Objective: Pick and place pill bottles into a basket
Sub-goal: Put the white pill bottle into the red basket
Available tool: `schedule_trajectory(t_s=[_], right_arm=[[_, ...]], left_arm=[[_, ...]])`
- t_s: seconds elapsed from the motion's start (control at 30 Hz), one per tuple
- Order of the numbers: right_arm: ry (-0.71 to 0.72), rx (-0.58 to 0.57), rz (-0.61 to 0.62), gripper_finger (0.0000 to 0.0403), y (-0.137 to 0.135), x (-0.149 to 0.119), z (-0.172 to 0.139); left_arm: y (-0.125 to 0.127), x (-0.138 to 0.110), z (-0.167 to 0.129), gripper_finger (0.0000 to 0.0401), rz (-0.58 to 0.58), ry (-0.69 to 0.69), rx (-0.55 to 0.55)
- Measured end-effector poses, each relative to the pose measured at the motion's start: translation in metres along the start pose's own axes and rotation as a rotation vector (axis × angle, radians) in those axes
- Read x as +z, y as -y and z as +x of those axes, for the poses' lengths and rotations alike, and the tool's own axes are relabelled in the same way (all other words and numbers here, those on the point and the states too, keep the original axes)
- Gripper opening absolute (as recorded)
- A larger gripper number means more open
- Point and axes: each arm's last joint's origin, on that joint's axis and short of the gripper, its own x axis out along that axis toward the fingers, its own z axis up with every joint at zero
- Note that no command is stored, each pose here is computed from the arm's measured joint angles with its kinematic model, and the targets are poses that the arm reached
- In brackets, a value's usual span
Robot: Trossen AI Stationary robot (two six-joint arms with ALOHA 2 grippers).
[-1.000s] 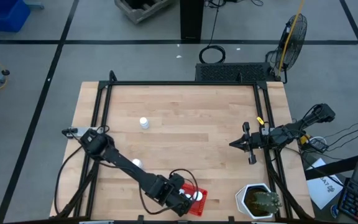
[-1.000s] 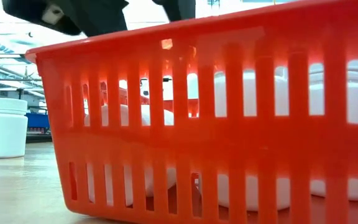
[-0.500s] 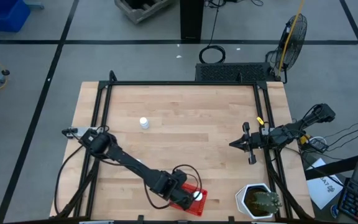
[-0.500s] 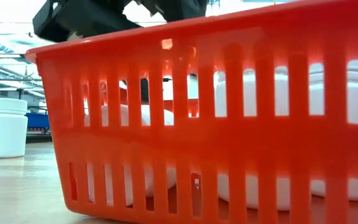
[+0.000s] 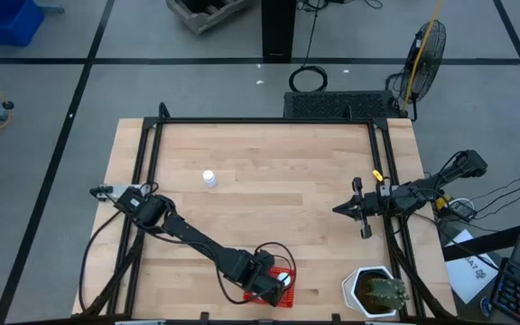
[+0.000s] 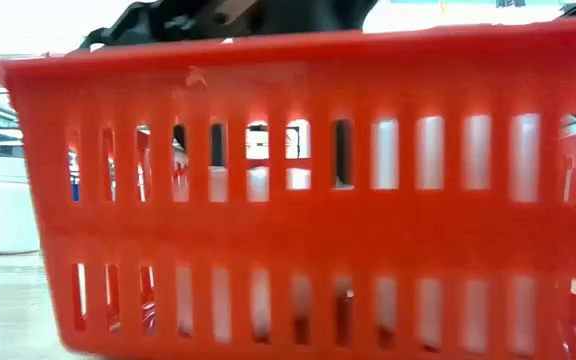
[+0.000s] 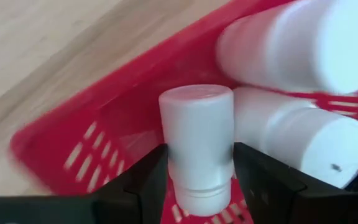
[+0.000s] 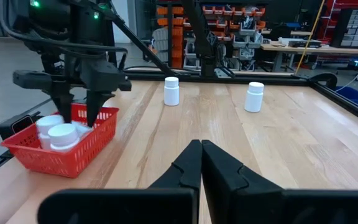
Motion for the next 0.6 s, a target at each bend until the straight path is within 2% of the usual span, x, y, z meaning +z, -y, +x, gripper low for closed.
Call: schedule_trajectory(t_s=[0.43, 0.6], right_arm=[[-0.001, 0.000, 0.000, 0.0004, 0.000, 0.000, 0.000], [-0.003, 0.000, -0.001, 0.0004, 0.000, 0.000, 0.000]], left_arm=[[0.001, 0.002, 0.011, 0.0186, 0.068, -0.066, -0.024], [0.002, 0.002, 0.011, 0.0186, 0.153, -0.075, -0.035]])
